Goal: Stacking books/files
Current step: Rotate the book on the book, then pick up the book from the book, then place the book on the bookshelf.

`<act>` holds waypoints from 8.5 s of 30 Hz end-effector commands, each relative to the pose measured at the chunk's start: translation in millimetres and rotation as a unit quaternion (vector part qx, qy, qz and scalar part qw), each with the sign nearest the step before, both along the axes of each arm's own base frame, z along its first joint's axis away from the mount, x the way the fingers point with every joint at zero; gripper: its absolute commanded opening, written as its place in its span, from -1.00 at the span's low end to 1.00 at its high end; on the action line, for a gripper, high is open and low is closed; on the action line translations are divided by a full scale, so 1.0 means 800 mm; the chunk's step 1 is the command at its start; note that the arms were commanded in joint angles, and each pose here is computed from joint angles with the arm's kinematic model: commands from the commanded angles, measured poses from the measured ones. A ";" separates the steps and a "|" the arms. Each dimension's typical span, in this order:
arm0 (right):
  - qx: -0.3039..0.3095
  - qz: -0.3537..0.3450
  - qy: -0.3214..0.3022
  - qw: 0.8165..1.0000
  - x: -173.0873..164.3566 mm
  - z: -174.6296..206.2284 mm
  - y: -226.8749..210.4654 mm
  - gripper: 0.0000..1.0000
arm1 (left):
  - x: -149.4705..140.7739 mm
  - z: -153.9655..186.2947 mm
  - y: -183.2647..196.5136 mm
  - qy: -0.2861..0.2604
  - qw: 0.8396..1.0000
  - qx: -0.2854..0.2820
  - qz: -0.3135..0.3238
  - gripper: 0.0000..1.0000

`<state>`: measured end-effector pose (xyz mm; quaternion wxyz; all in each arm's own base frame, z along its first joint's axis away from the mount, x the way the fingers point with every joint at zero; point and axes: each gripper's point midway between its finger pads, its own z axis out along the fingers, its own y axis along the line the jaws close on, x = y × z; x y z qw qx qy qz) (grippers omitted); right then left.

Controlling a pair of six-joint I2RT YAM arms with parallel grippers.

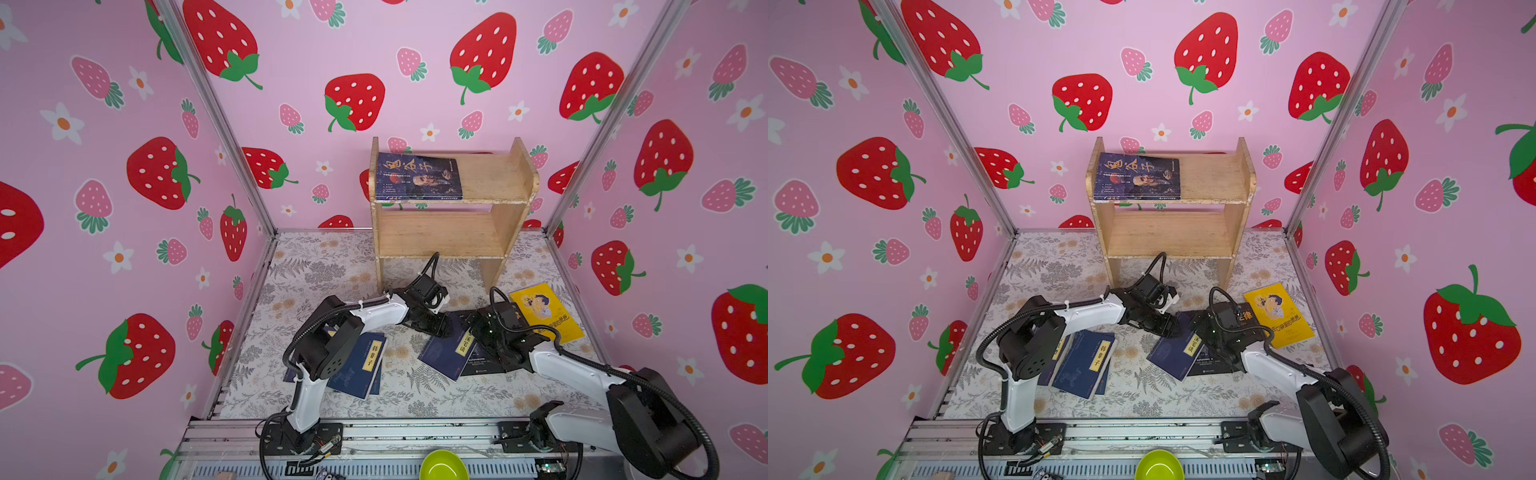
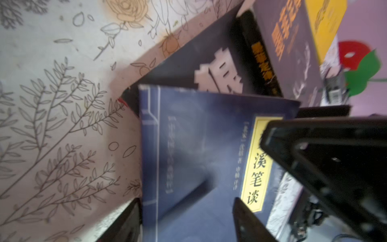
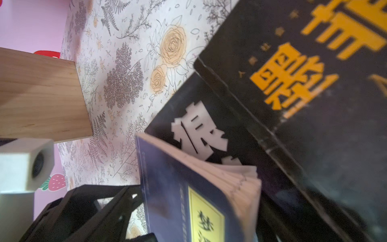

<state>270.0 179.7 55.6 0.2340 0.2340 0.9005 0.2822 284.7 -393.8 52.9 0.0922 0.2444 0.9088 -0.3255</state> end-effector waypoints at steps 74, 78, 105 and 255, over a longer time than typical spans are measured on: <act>0.281 0.190 -0.263 0.903 0.013 0.331 0.044 1.00 | 0.055 0.438 0.158 -0.268 0.780 -0.334 0.456 -1.00; 0.311 0.206 -0.264 0.889 0.001 0.341 0.056 0.99 | 0.068 0.450 0.162 -0.281 0.755 -0.351 0.477 -1.00; 0.392 0.180 -0.252 0.866 0.044 0.350 0.114 0.39 | 0.134 0.444 0.150 -0.229 0.704 -0.428 0.518 -1.00; 0.054 0.169 -0.285 0.942 0.238 0.298 0.137 0.40 | 0.096 0.289 0.366 -0.115 0.783 -0.184 0.583 0.64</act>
